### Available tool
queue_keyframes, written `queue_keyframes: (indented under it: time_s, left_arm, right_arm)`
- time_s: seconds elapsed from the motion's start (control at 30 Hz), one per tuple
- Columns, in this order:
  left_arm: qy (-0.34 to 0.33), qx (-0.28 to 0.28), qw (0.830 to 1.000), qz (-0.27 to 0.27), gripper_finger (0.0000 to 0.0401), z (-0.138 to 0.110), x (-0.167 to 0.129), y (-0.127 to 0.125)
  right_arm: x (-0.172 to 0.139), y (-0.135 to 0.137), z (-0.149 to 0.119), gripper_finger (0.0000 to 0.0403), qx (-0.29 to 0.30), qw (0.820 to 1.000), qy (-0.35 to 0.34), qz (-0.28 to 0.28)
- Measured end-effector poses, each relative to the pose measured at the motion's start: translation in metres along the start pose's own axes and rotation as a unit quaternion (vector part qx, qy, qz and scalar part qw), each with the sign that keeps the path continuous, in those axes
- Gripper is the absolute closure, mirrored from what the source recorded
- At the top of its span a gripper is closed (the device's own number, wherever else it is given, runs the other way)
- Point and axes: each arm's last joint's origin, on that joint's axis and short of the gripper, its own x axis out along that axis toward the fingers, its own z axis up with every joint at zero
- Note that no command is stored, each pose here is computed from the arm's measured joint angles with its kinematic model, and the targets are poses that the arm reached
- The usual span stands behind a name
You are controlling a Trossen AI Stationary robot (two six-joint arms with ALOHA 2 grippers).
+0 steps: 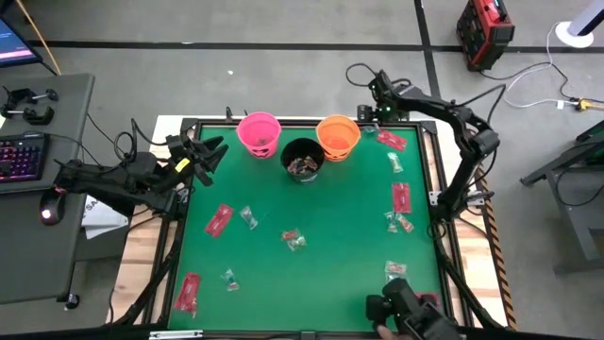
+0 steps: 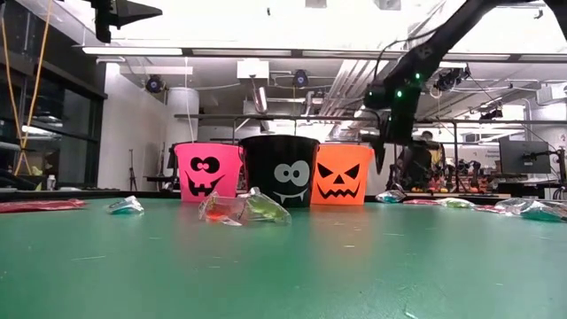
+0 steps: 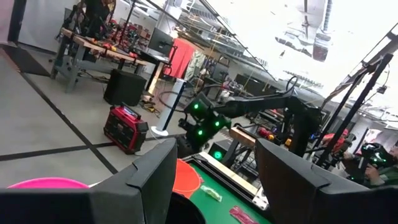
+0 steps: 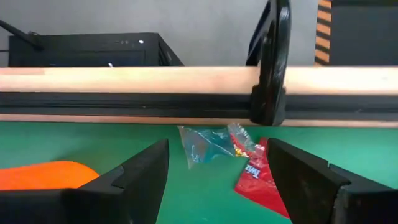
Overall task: Sort candy by brand, put in halloween buckets
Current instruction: Put the blue gummy into the pink bucket
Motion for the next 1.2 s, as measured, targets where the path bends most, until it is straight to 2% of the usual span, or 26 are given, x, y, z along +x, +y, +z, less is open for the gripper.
queue_keyframes:
  time_s: [0.2, 0.3, 0.43, 0.57, 0.73, 0.8, 0.83, 1.0, 1.13, 1.2]
  left_arm:
    - [0.000, -0.004, 1.000, 0.000, 0.0197, 0.000, 0.000, 0.000]
    - [0.000, -0.008, 1.000, 0.000, 0.0197, 0.000, 0.000, 0.000]
    - [0.000, -0.013, 1.000, 0.000, 0.0197, 0.000, 0.000, 0.000]
    - [0.000, -0.013, 1.000, 0.001, 0.0197, 0.000, 0.000, 0.000]
    - [0.000, -0.012, 1.000, 0.001, 0.0197, 0.000, 0.000, 0.000]
    - [0.000, -0.012, 1.000, 0.001, 0.0197, 0.000, 0.000, 0.000]
    - [0.000, -0.012, 1.000, 0.001, 0.0197, 0.000, 0.000, 0.000]
    - [0.000, 0.009, 1.000, 0.002, 0.0197, 0.000, 0.000, 0.000]
    - [-0.004, 0.007, 1.000, 0.013, 0.0197, 0.000, 0.000, 0.001]
    - [-0.004, 0.005, 1.000, 0.013, 0.0197, 0.000, 0.000, 0.001]
  right_arm:
    - [0.023, 0.000, -0.007, 0.0142, 0.032, 0.999, 0.022, -0.007]
    - [0.030, 0.001, -0.008, 0.0143, 0.030, 0.999, 0.019, -0.017]
    - [0.038, 0.001, -0.010, 0.0164, 0.027, 0.999, 0.025, -0.034]
    - [0.046, 0.001, -0.014, 0.0225, 0.022, 0.998, 0.041, -0.043]
    - [0.049, 0.003, -0.016, 0.0339, -0.006, 0.998, 0.043, -0.047]
    - [0.043, 0.004, -0.015, 0.0383, -0.028, 0.998, 0.033, -0.047]
    - [0.037, 0.005, -0.014, 0.0392, -0.043, 0.998, 0.024, -0.046]
    - [-0.012, 0.012, 0.003, 0.0397, -0.084, 0.995, -0.055, -0.027]
    - [-0.062, 0.020, 0.018, 0.0398, -0.091, 0.985, -0.142, 0.027]
    - [-0.084, 0.027, 0.021, 0.0401, -0.091, 0.977, -0.182, 0.072]
